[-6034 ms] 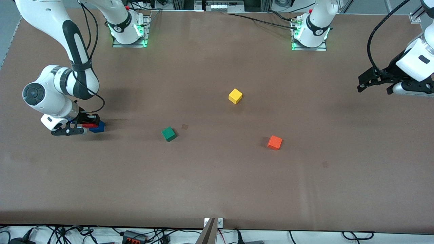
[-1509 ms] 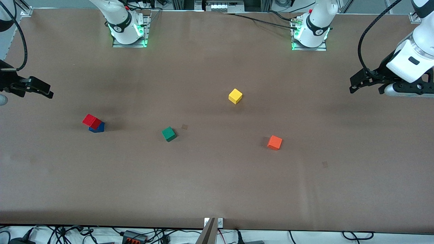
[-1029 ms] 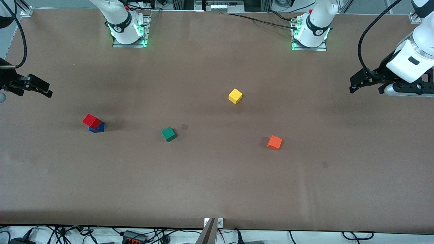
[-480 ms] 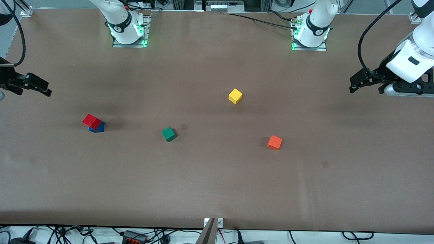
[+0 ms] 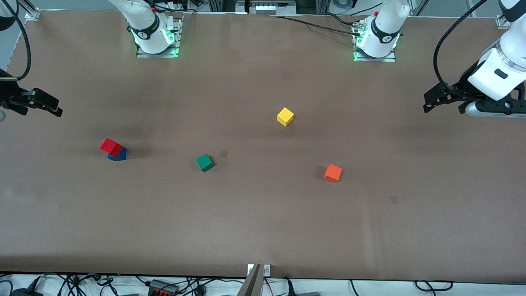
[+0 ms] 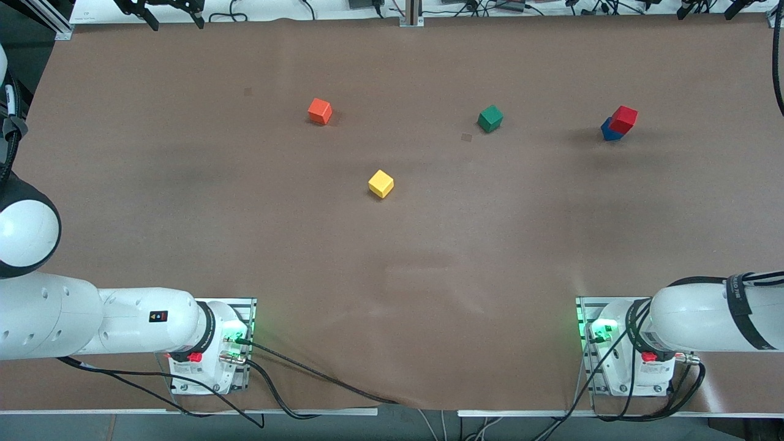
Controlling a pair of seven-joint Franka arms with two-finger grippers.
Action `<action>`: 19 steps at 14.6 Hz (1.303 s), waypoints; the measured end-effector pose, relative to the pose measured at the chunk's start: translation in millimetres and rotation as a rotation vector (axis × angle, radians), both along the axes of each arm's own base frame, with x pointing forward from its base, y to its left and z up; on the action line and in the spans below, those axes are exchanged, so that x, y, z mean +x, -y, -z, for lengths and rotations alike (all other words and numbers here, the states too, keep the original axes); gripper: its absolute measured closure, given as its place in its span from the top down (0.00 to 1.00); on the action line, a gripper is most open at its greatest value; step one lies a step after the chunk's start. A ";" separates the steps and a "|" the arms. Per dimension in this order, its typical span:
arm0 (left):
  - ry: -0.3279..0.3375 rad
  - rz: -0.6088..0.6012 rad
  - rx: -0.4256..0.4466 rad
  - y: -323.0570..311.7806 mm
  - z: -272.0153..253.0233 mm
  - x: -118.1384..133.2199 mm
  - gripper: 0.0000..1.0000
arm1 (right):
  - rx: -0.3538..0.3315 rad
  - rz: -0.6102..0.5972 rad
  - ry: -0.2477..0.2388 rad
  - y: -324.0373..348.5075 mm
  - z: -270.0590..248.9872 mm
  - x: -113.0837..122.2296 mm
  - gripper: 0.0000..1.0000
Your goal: Pass red block to right arm, stack on blue
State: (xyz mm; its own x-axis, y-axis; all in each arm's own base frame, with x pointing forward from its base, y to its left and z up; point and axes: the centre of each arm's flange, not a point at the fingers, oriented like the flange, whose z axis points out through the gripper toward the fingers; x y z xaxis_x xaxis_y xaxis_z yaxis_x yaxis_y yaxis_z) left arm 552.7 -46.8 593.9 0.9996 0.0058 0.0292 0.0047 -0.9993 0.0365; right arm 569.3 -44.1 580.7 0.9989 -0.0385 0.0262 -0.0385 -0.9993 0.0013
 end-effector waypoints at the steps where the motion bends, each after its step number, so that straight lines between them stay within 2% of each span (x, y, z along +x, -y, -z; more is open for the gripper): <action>1: -0.001 0.000 0.000 0.0 0.1 -0.1 1.00 | 0.000 0.002 0.000 0.9 0.0 -0.1 1.00; 10: -0.016 -0.001 0.001 -1.2 1.3 -1.6 1.00 | 0.000 0.004 -0.001 2.3 0.1 -0.3 1.00; 14: -0.016 -0.001 0.001 -0.7 1.3 -1.7 1.00 | 0.004 0.004 -0.044 1.8 2.8 -5.6 1.00; 19: -0.016 0.000 0.001 -0.7 1.2 -1.7 1.00 | 0.004 -0.005 -0.046 -3.6 0.9 -6.9 1.00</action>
